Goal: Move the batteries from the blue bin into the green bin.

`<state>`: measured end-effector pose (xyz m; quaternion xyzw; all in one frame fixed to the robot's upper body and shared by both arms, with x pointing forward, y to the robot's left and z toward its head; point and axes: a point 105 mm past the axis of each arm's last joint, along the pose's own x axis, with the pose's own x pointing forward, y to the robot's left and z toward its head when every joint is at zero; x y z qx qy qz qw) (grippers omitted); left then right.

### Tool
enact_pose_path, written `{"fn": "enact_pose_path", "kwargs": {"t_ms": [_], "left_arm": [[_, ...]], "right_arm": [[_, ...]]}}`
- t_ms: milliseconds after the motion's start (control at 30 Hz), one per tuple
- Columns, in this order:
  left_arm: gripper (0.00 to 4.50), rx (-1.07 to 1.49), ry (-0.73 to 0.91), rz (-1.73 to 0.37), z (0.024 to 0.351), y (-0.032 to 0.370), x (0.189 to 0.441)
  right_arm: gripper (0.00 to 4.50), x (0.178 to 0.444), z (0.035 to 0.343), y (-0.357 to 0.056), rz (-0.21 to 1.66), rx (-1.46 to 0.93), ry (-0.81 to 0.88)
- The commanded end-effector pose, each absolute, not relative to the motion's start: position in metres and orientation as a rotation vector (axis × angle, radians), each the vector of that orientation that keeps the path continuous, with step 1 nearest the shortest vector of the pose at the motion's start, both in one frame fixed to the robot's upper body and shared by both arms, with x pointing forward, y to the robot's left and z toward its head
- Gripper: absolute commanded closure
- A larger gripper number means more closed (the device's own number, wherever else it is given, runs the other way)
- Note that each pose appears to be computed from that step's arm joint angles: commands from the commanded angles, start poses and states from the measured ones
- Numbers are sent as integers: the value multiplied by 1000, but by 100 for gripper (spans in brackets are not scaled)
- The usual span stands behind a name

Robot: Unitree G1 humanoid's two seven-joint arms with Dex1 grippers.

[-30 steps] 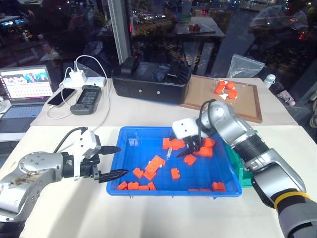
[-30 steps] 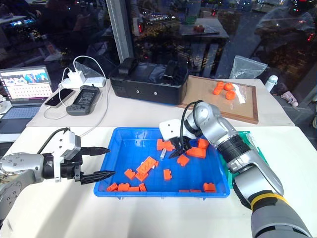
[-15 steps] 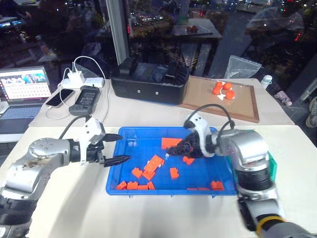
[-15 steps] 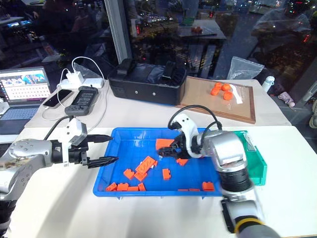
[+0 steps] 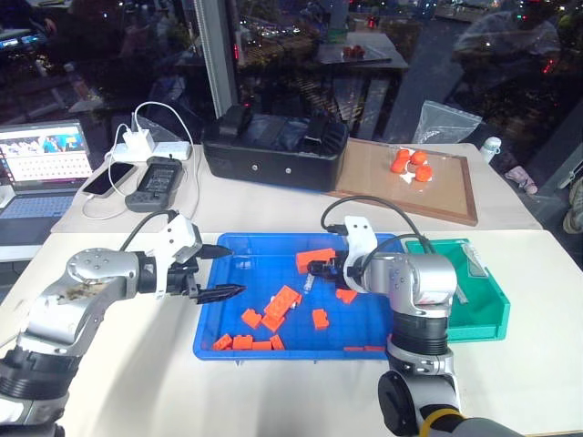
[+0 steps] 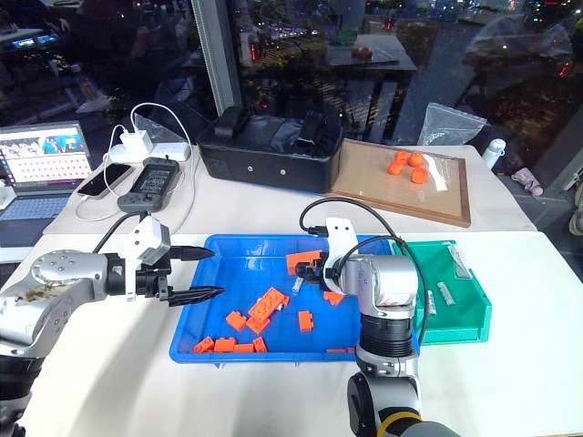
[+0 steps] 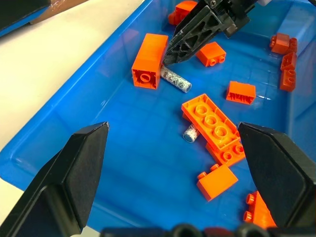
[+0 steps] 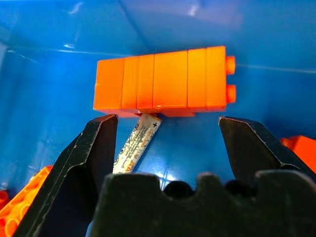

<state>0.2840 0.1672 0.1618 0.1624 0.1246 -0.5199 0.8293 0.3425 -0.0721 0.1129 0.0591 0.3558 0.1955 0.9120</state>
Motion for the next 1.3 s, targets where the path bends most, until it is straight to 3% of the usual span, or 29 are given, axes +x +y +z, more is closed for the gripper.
{"fn": "enact_pose_path", "kwargs": {"t_ms": [33, 200, 367, 500, 700, 767, 867, 1133, 1300], "left_arm": [[0, 376, 210, -1084, 175, 168, 279], [0, 374, 209, -1071, 175, 169, 275], [0, 370, 209, -1065, 173, 168, 274], [0, 368, 202, -1055, 174, 168, 274], [0, 360, 201, -1065, 176, 169, 270], [0, 354, 200, -1083, 176, 168, 269], [0, 339, 189, -1117, 178, 163, 267], [0, 301, 121, -1214, 188, 145, 274], [0, 271, 71, -1290, 197, 133, 277]], "right_arm": [[72, 342, 123, -59, 476, 53, 721], [72, 338, 121, -49, 554, -28, 755], [72, 336, 97, -58, 509, -168, 856], [177, 343, 95, -72, 402, -312, 847], [388, 337, 101, -75, 469, -397, 822], [426, 333, 107, -76, 524, -420, 806], [426, 325, 119, -78, 616, -455, 787], [426, 298, 190, -95, 880, -365, 646], [426, 312, 228, -159, 689, -308, 531]]}}
